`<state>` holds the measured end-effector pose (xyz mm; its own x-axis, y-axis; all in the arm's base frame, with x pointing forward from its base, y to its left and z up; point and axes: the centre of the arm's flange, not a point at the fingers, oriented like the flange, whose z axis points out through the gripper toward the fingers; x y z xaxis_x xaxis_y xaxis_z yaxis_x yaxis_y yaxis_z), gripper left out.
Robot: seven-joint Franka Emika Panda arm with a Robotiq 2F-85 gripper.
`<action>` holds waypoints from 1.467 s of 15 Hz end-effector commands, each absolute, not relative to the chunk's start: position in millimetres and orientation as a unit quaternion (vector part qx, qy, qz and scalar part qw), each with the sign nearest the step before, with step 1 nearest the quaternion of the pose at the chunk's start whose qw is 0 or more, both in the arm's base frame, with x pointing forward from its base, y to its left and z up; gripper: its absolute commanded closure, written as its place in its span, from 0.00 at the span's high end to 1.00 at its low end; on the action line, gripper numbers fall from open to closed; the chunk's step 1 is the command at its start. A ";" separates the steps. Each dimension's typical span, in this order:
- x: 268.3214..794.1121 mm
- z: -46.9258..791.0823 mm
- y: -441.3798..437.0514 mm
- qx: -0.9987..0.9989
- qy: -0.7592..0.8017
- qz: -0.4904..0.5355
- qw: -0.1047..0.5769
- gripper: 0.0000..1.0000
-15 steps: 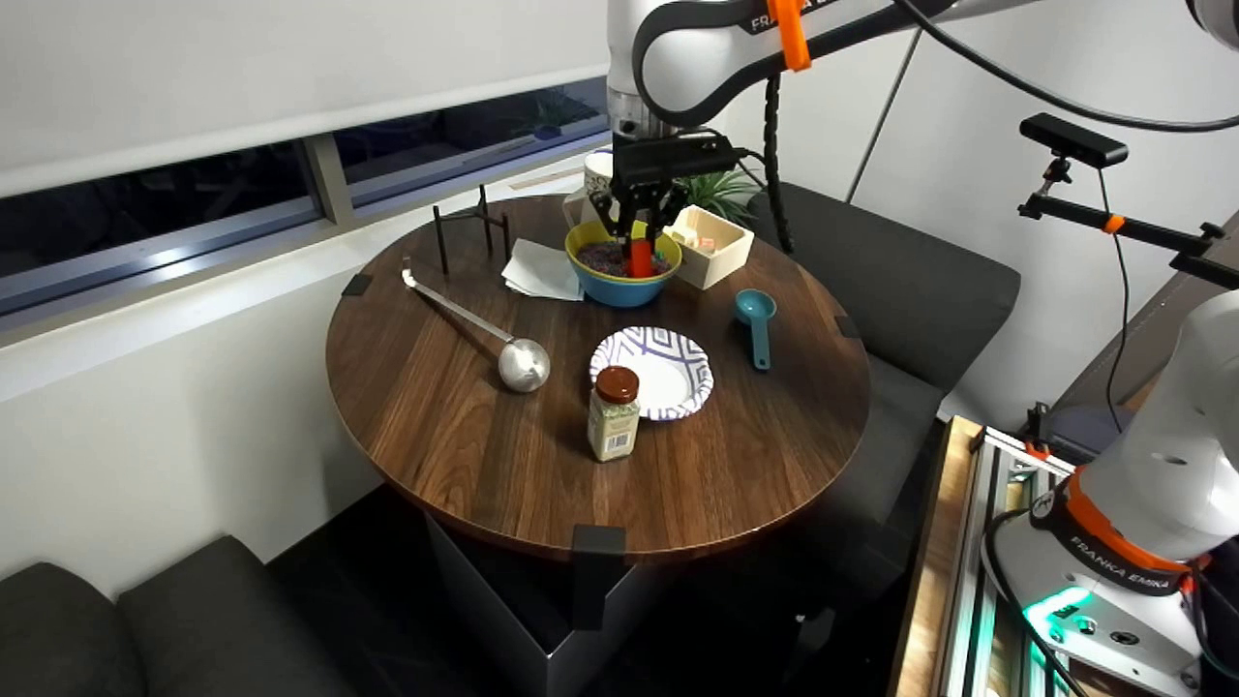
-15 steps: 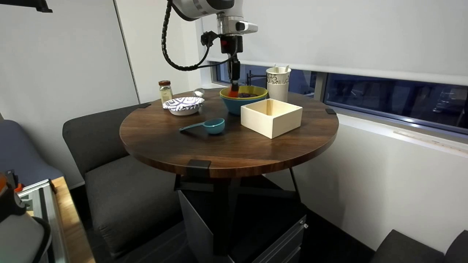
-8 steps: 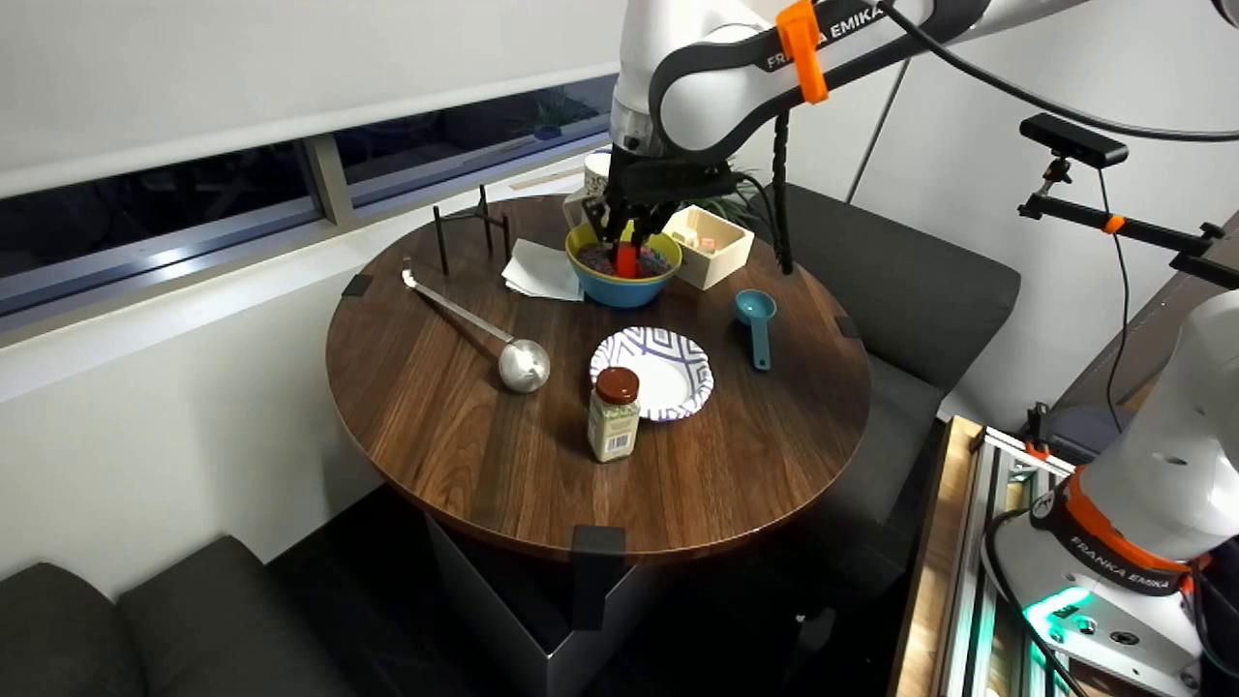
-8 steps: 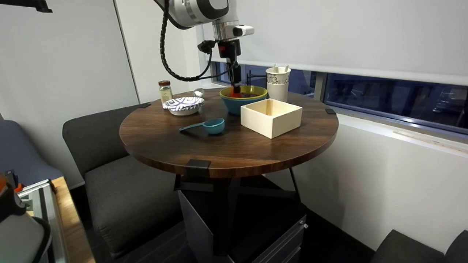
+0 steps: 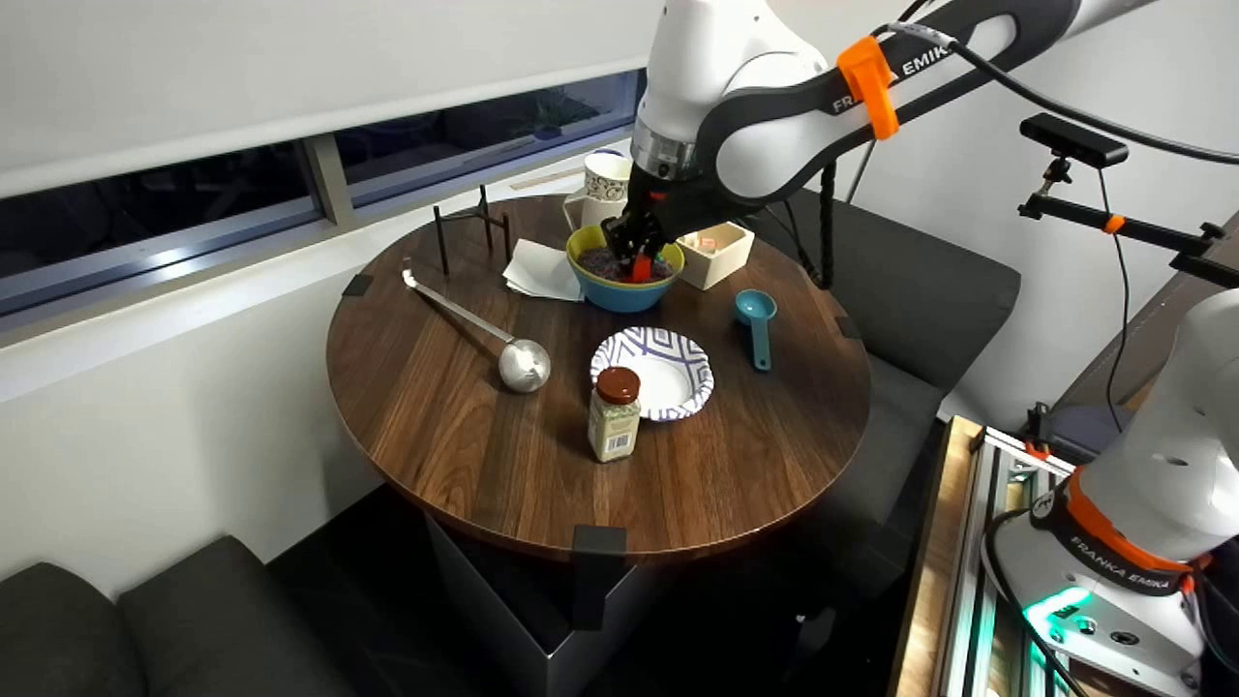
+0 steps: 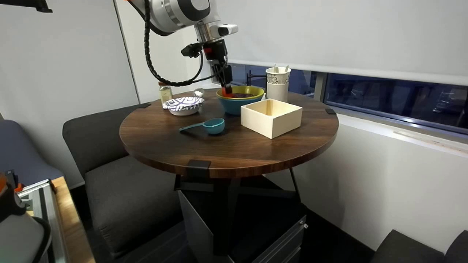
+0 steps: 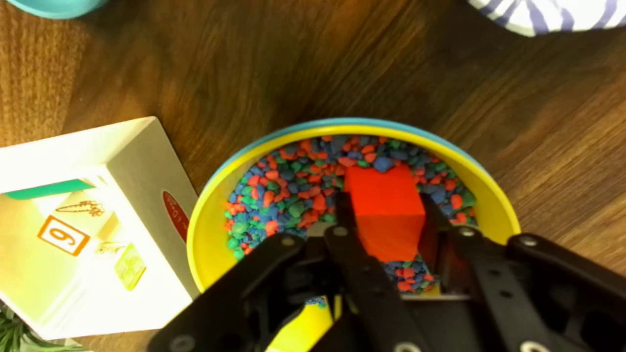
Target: Put the orange block upright
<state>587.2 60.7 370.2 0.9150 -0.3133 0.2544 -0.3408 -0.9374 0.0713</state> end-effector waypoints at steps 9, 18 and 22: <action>558.8 347.2 54.6 0.975 -0.140 0.154 0.075 0.09; 546.9 401.1 47.7 0.977 -0.117 0.167 0.061 1.00; 531.7 444.3 43.4 0.982 -0.098 0.153 0.044 1.00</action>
<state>556.7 46.6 414.6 0.9134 -0.2025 0.3531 -0.2430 -0.9672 0.0738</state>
